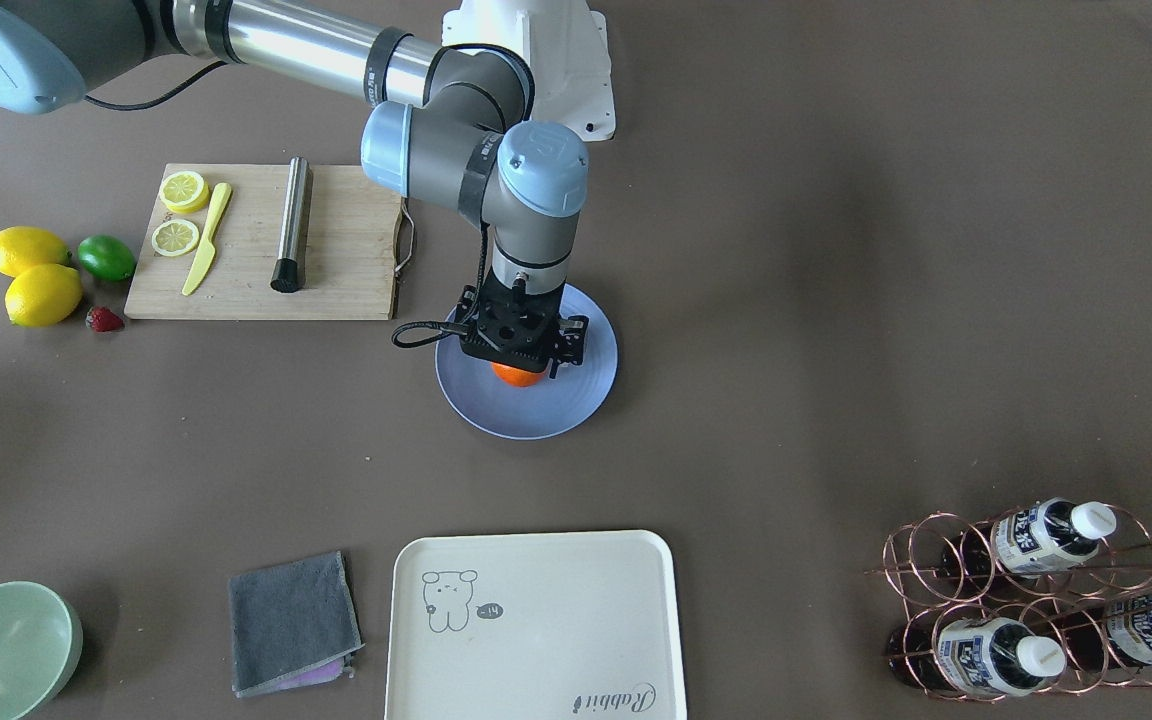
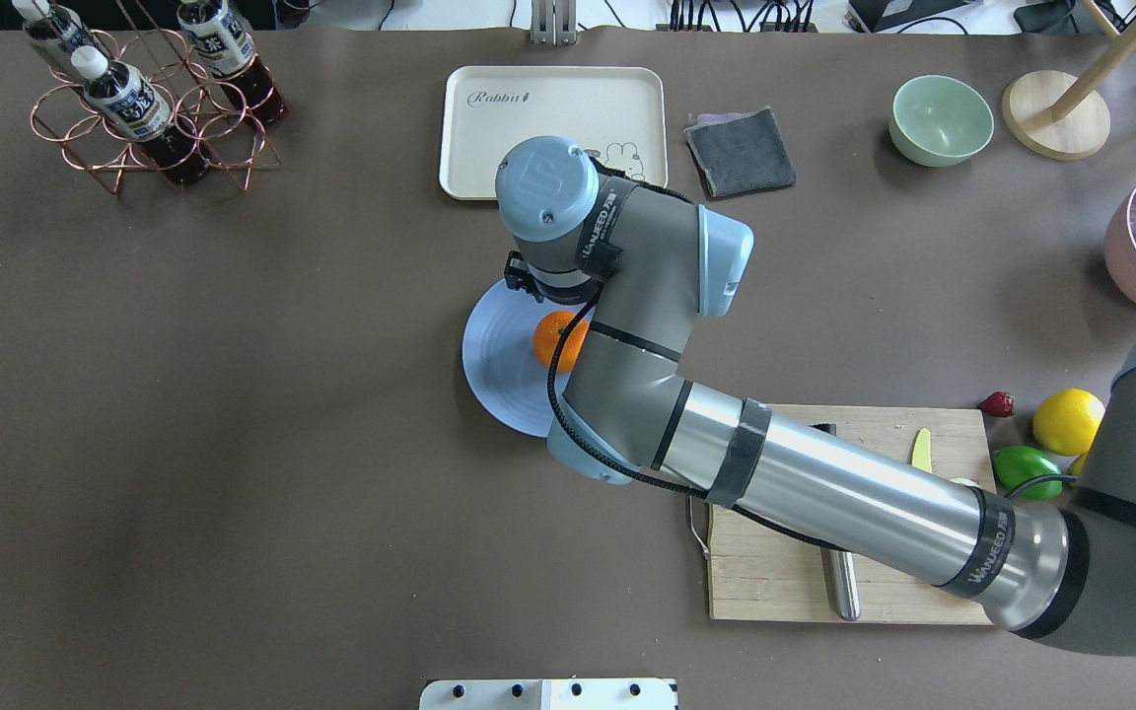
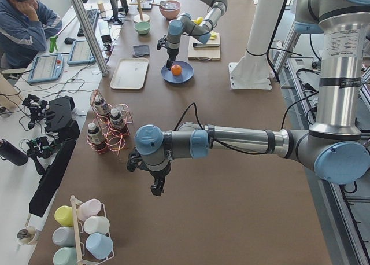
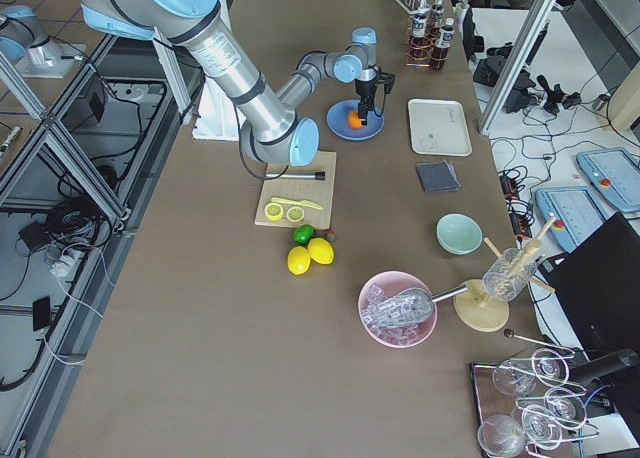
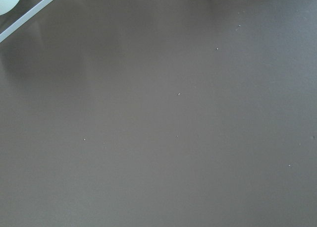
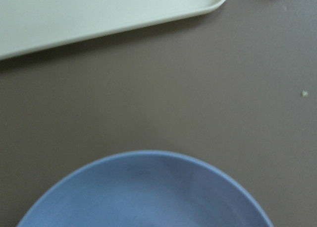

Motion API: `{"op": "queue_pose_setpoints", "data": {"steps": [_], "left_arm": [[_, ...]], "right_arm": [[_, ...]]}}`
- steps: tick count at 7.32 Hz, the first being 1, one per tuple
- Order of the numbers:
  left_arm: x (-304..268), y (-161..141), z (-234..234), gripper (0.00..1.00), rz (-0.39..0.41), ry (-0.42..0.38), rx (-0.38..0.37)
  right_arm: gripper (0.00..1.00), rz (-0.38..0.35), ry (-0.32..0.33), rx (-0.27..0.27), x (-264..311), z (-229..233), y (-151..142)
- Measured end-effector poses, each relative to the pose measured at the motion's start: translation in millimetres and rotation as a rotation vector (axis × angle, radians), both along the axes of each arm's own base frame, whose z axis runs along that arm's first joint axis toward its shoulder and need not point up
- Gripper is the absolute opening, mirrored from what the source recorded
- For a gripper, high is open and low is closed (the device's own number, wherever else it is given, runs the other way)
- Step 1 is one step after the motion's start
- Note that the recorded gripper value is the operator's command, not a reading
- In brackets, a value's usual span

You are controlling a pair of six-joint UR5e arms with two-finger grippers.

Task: Pick orange to plate

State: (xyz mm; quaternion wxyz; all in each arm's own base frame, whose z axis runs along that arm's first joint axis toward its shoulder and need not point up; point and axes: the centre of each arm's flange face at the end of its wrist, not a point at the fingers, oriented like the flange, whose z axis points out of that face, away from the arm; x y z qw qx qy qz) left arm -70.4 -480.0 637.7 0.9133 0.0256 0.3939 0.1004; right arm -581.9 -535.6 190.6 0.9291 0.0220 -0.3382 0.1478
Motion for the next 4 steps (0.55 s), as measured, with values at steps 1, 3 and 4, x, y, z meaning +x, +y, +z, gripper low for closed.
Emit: {"op": "queue_pose_setpoints", "data": {"steps": [1, 3, 4], "left_arm": [[0, 0, 0, 0.98, 0.0, 0.0, -0.001], [0, 4, 3, 0.98, 0.0, 0.0, -0.006], [0, 5, 3, 0.98, 0.0, 0.0, -0.006]], "right_arm": [[1.0, -0.03, -0.01, 0.004, 51, 16, -35], [1.0, -0.135, 0.008, 0.063, 183, 85, -89], [1.0, -0.188, 0.038, 0.099, 251, 135, -103]]}}
